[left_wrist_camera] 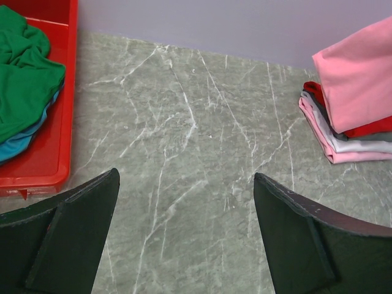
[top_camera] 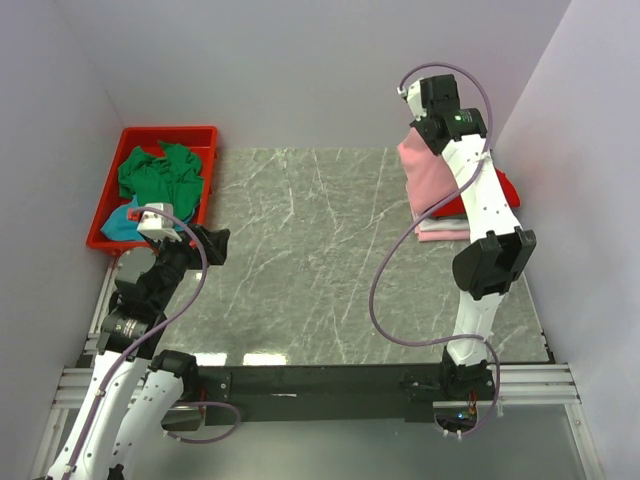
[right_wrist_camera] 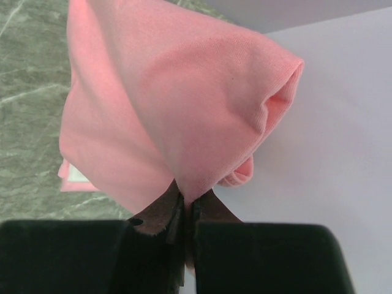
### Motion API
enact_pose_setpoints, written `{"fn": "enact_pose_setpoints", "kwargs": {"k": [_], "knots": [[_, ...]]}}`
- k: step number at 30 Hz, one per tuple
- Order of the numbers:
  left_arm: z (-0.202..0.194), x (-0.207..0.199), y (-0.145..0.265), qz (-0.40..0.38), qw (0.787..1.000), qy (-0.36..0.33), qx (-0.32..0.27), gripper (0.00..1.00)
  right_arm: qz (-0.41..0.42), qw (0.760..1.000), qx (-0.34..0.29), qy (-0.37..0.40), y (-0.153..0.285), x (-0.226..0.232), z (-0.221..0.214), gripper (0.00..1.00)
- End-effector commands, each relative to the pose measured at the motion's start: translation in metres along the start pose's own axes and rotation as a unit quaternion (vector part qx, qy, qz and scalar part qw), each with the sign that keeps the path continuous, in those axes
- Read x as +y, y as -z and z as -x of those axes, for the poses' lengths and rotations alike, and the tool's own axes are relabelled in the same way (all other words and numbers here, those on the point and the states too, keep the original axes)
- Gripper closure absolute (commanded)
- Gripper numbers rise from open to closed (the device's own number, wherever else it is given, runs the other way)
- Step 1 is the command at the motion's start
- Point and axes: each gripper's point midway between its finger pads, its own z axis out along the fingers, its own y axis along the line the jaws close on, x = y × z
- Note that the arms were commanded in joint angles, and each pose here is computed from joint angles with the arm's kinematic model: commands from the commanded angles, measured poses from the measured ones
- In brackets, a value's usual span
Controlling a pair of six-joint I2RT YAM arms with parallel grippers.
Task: Fold and stack the t-shirts
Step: Neatly place the folded tshirt to the corner
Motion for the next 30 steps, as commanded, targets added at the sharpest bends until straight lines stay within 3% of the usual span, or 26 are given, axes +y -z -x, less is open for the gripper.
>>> {"fn": "enact_pose_setpoints", "kwargs": {"k": [1,21,30], "knots": [[0.008,-0.001,-0.002,-0.005,1.0,-0.013,-0.016,0.04,-0.046,0.997,-0.058,-0.027,0.049,-0.045,0.015,1.0],[0.005,-0.001,-0.004,-0.004,1.0,-0.013,-0.01,0.04,-0.036,0.997,-0.067,-0.013,0.072,-0.058,0.0,1.0],[0.003,0.001,-0.006,-0.002,1.0,-0.013,-0.006,0.04,-0.01,0.999,-0.047,0.004,0.047,-0.05,-0.01,1.0]]}}
